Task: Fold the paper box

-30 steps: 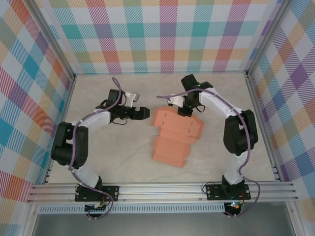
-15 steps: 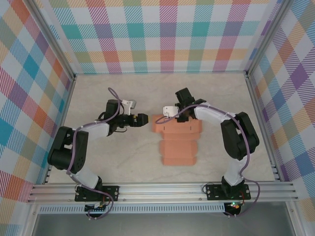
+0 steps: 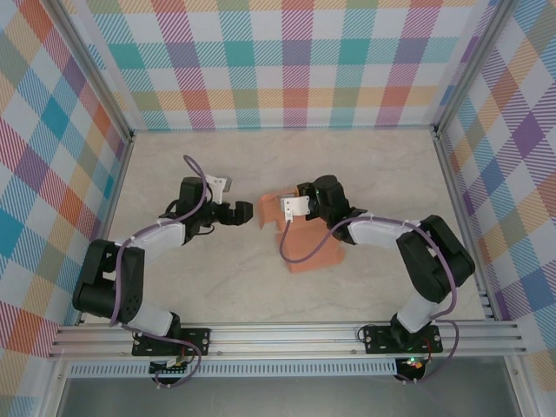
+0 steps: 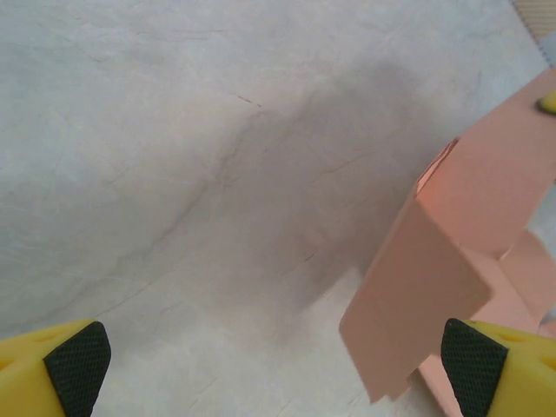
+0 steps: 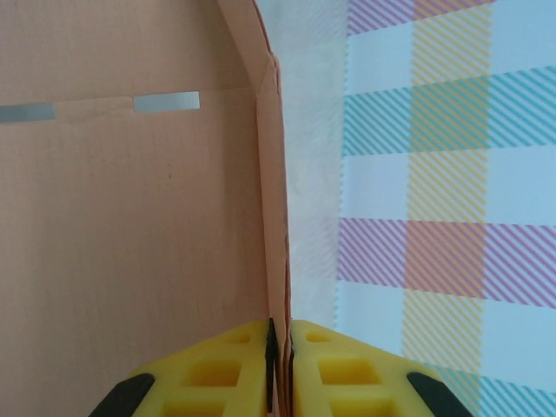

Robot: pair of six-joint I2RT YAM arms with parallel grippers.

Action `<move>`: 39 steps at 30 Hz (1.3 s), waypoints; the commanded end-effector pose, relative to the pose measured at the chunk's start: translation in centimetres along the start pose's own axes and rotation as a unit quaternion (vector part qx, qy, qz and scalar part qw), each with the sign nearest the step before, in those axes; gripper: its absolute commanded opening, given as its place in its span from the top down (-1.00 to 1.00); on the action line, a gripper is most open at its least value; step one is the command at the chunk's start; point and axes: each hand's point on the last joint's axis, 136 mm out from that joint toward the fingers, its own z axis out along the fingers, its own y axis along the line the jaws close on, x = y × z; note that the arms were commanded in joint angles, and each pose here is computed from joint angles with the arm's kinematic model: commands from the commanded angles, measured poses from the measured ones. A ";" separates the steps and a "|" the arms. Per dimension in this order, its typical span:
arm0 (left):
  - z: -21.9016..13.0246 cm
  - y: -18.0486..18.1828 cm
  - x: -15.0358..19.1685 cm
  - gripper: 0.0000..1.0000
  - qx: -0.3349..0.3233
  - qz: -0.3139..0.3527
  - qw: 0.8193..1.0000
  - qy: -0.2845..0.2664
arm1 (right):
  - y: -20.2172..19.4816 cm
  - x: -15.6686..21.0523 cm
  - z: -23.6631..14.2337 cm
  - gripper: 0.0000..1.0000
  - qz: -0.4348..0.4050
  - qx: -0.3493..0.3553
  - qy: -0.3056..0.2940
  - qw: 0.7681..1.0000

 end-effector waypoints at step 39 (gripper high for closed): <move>5.7 -5.6 -1.9 -0.99 0.126 -0.063 0.990 -0.023 | 0.5 -1.5 -1.7 0.73 -0.051 0.102 0.005 0.993</move>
